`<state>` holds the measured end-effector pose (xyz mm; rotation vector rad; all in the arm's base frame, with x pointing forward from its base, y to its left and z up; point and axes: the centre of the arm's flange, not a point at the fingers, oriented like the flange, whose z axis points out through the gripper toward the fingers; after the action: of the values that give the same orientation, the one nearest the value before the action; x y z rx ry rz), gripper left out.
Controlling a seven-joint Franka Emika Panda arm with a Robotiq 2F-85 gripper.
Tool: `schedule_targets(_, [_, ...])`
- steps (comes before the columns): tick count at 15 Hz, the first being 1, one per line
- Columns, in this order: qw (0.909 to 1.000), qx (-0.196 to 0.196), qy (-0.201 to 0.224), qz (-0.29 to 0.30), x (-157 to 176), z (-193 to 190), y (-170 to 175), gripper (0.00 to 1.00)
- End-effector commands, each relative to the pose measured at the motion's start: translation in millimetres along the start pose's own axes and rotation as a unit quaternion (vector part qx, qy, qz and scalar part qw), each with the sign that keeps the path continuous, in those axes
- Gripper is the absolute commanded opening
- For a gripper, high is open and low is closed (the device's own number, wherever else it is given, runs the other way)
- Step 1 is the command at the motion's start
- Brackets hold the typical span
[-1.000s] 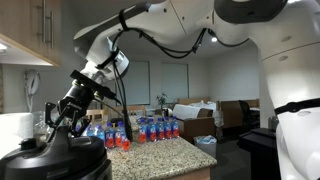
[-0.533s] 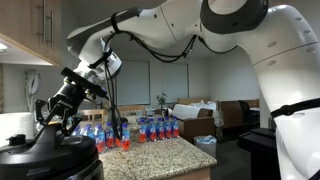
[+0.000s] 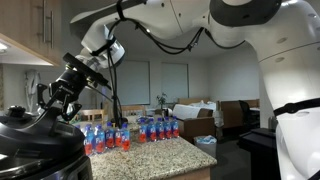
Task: Uncover the cooker and put the lid on the counter
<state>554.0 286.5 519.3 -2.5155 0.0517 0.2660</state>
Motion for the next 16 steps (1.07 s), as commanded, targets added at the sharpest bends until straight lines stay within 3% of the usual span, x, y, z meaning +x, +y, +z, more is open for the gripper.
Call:
schedule_targets(1, [0.9993, 0.011, 0.035, 0.011, -20.1, -42.6, -34.5, 0.09])
schedule_targets(7, [0.9982, 0.023, 0.054, 0.012, -23.0, -61.6, -43.0, 0.09])
schedule_targets(10, [0.9953, 0.037, 0.089, 0.009, -19.6, -73.5, -41.2, 0.09])
schedule_targets(16, [0.9716, 0.132, 0.196, 0.015, -5.6, -113.9, -3.2, 0.08])
